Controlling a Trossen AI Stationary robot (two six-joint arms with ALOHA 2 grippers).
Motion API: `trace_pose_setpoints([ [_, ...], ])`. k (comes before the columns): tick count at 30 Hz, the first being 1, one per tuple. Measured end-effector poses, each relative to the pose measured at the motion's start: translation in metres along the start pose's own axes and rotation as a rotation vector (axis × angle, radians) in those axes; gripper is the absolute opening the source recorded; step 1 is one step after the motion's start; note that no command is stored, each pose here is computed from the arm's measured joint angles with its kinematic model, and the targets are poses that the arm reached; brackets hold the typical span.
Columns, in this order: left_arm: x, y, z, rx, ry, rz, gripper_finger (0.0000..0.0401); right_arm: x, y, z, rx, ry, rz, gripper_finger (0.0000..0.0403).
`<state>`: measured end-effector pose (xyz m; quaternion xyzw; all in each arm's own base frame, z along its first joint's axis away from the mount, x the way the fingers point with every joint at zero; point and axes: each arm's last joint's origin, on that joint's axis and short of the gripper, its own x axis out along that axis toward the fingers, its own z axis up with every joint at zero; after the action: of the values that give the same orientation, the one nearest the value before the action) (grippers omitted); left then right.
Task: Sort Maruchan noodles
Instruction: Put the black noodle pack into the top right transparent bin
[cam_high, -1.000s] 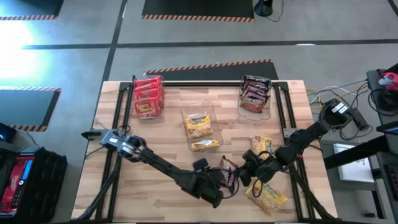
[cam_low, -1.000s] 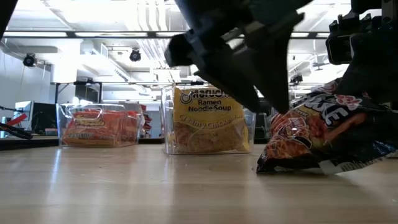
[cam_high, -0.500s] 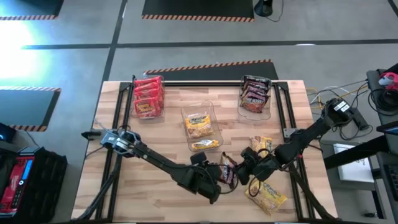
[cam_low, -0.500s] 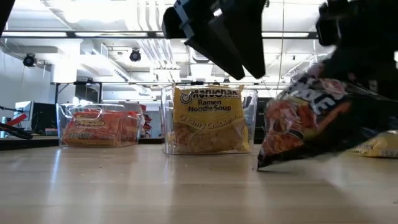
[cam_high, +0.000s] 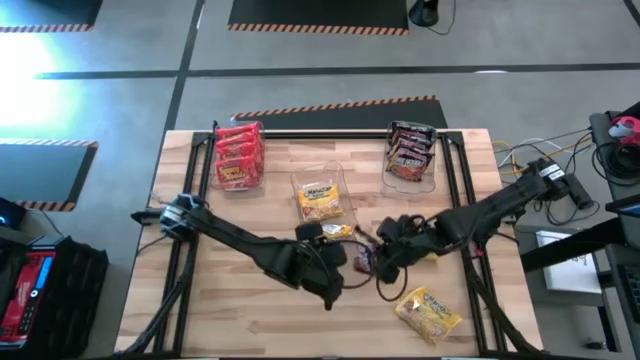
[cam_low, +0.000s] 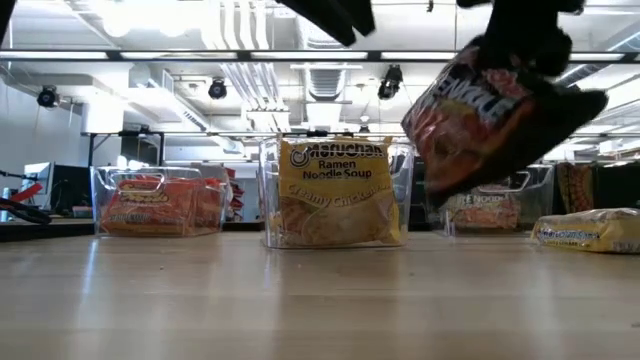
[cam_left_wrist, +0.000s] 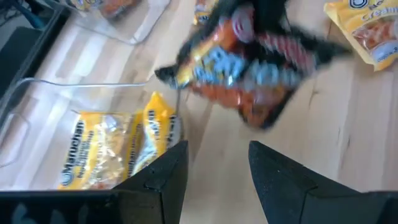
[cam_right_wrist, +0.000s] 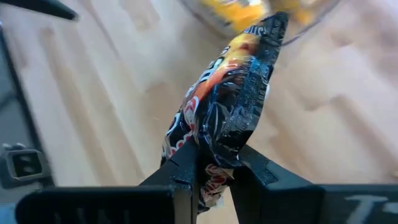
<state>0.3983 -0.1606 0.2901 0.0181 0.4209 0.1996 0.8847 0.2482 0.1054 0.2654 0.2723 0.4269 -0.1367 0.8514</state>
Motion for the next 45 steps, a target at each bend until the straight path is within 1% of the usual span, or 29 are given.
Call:
trace_pose_setpoints([
  [4,-0.008,0.018,-0.005,0.003,0.008,0.011,0.0152,-0.027,-0.004,0.025,-0.062,0.046,-0.1,0.0055],
  [8,-0.011,0.04,-0.014,-0.039,0.016,0.029,0.0152,-0.052,-0.016,0.053,-0.087,0.062,-0.185,0.0055],
  [12,-0.017,0.062,-0.023,-0.082,0.016,0.04,0.0152,-0.069,-0.038,0.077,-0.079,0.07,-0.288,0.0055],
  [18,-0.03,0.093,-0.031,-0.127,-0.061,0.008,0.0152,-0.092,-0.075,0.111,-0.073,0.078,-0.393,0.0055],
  [23,-0.036,0.116,-0.039,-0.17,-0.104,-0.045,0.0152,-0.103,-0.105,0.129,-0.12,0.095,-0.458,0.0055],
  [28,-0.04,0.131,-0.044,-0.202,-0.147,-0.093,0.0152,-0.11,-0.133,0.133,-0.232,0.211,-0.519,0.0055],
  [31,-0.043,0.139,-0.043,-0.213,-0.187,-0.112,0.0152,-0.113,-0.146,0.133,-0.309,0.281,-0.535,0.0055],
  [36,-0.044,0.152,-0.035,-0.199,-0.243,-0.095,0.0152,-0.107,-0.162,0.136,-0.412,0.364,-0.536,0.0055],
  [39,-0.045,0.164,-0.024,-0.203,-0.277,-0.069,0.0152,-0.092,-0.172,0.136,-0.467,0.452,-0.521,0.0055],
  [45,-0.044,0.196,-0.008,-0.211,-0.302,0.014,0.0152,-0.056,-0.186,0.133,-0.562,0.635,-0.472,0.0055],
])
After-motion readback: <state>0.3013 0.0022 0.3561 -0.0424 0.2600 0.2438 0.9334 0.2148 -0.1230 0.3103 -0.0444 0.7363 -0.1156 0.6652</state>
